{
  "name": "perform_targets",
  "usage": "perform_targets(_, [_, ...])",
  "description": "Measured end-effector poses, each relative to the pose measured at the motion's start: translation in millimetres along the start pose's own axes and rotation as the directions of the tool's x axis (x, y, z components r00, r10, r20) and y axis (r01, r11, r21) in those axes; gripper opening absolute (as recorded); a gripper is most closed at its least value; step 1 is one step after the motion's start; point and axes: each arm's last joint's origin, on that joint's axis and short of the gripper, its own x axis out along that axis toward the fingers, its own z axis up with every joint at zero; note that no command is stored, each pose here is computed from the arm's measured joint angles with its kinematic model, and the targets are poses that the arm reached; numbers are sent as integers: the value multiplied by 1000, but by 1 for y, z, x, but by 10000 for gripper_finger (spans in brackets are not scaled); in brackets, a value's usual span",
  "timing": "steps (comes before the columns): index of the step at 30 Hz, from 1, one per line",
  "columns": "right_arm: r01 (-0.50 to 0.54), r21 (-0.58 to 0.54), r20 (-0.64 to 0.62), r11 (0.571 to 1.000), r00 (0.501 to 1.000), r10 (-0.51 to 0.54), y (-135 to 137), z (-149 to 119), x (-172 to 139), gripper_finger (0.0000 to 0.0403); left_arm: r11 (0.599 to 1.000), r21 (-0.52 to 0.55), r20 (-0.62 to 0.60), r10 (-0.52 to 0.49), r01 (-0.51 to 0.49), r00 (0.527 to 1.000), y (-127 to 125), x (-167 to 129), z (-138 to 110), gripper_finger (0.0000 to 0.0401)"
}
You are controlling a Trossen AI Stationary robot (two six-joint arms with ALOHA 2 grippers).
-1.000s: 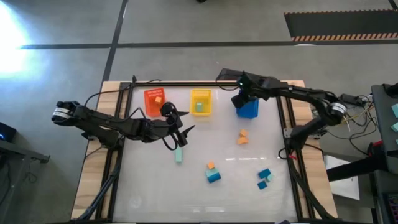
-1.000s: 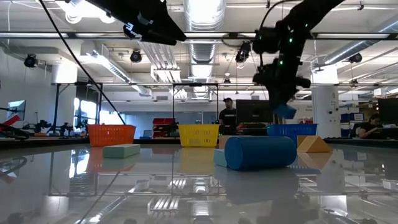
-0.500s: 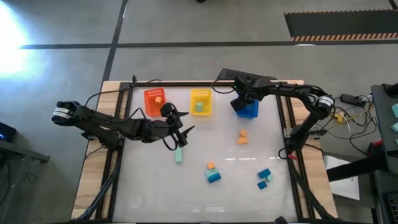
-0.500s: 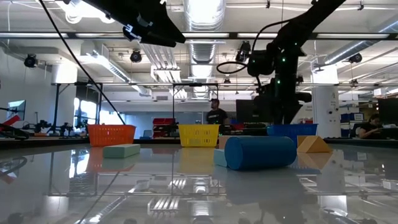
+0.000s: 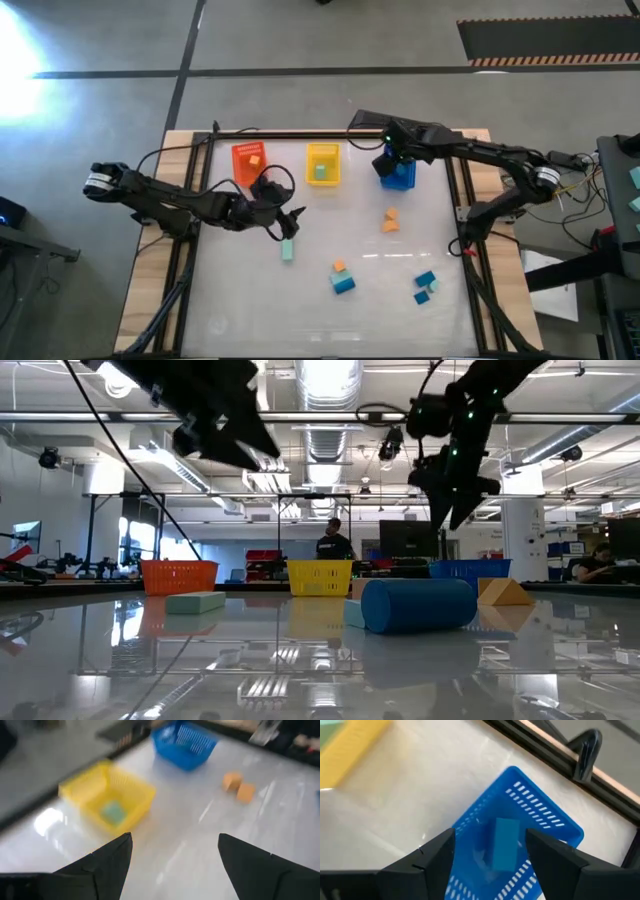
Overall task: Sort & place blocks by color
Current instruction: Put the light blue block into the yellow bin
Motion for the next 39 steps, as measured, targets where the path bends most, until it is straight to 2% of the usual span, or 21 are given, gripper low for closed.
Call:
perform_targets(6, [-40, -54, 140, 998, 989, 47, 19, -18, -39, 212, 981, -191, -193, -5, -33, 981, 4, 2, -17, 279])
perform_targets(10, [-24, -92, 244, 995, 969, 46, 33, -34, -58, 208, 965, -259, -342, -45, -48, 938, -2, 12, -29, 279])
perform_targets(13, [-49, -128, 311, 991, 946, 88, 42, -45, -67, 207, 956, -263, -493, -16, -131, 870, -10, 20, -39, 279])
perform_targets(17, [-98, -174, 359, 980, 920, 155, 54, -59, -71, 207, 922, -192, -655, 134, -335, 744, -21, 27, -48, 275])
perform_targets(19, [-122, -192, 372, 974, 909, 187, 59, -65, -72, 207, 908, -167, -679, 176, -384, 712, -30, 35, -51, 274])
perform_targets(25, [-108, -231, 382, 967, 904, 192, 67, -77, -69, 207, 901, -156, -687, 196, -405, 700, -53, 59, -53, 274])
perform_targets(36, [-88, -261, 362, 961, 914, 182, 69, -87, -61, 207, 861, -185, -697, 225, -474, 681, -56, 67, -61, 273])
perform_targets(39, [-87, -263, 363, 961, 914, 182, 68, -87, -62, 207, 853, -180, -716, 227, -489, 660, -57, 71, -69, 273])
